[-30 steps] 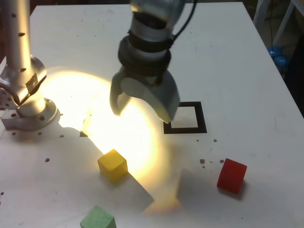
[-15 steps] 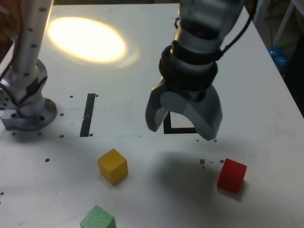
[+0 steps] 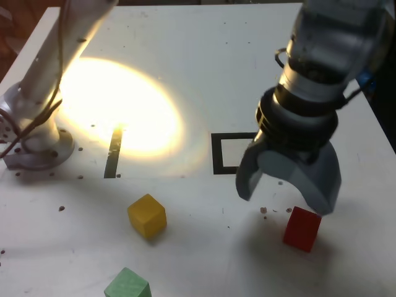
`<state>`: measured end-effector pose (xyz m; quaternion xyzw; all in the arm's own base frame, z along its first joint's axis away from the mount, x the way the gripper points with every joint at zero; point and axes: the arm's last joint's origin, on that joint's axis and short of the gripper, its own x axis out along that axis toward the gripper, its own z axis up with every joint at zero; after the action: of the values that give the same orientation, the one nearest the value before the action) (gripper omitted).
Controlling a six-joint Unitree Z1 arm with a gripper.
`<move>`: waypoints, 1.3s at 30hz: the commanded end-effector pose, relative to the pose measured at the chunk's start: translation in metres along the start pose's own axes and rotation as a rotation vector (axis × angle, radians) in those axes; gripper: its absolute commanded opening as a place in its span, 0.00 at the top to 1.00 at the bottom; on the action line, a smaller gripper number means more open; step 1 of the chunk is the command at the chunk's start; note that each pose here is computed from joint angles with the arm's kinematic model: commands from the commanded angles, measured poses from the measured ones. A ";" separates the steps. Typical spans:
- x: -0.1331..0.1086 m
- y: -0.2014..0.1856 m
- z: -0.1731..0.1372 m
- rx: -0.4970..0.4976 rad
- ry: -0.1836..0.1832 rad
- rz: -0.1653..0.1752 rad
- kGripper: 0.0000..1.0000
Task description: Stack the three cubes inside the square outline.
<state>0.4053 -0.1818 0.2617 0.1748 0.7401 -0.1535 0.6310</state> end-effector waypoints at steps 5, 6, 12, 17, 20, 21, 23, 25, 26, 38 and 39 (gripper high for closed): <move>0.010 -0.001 0.011 0.005 0.015 -0.006 0.04; 0.011 -0.001 0.013 0.006 0.016 -0.006 0.04; 0.022 -0.006 0.027 0.017 0.015 -0.013 0.08; 0.029 -0.010 0.037 0.021 0.013 -0.027 0.12; 0.031 -0.011 0.040 0.019 0.014 -0.032 0.16; 0.032 -0.011 0.041 0.018 0.015 -0.033 0.18; 0.035 -0.011 0.043 0.013 0.018 -0.034 0.23; 0.036 -0.011 0.044 0.009 0.020 -0.034 0.28; 0.037 -0.011 0.044 0.006 0.020 -0.033 0.32; 0.039 -0.011 0.047 -0.005 0.016 -0.012 0.68; 0.040 -0.011 0.047 -0.005 0.017 -0.012 0.68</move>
<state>0.4363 -0.2085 0.2176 0.1688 0.7448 -0.1544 0.6269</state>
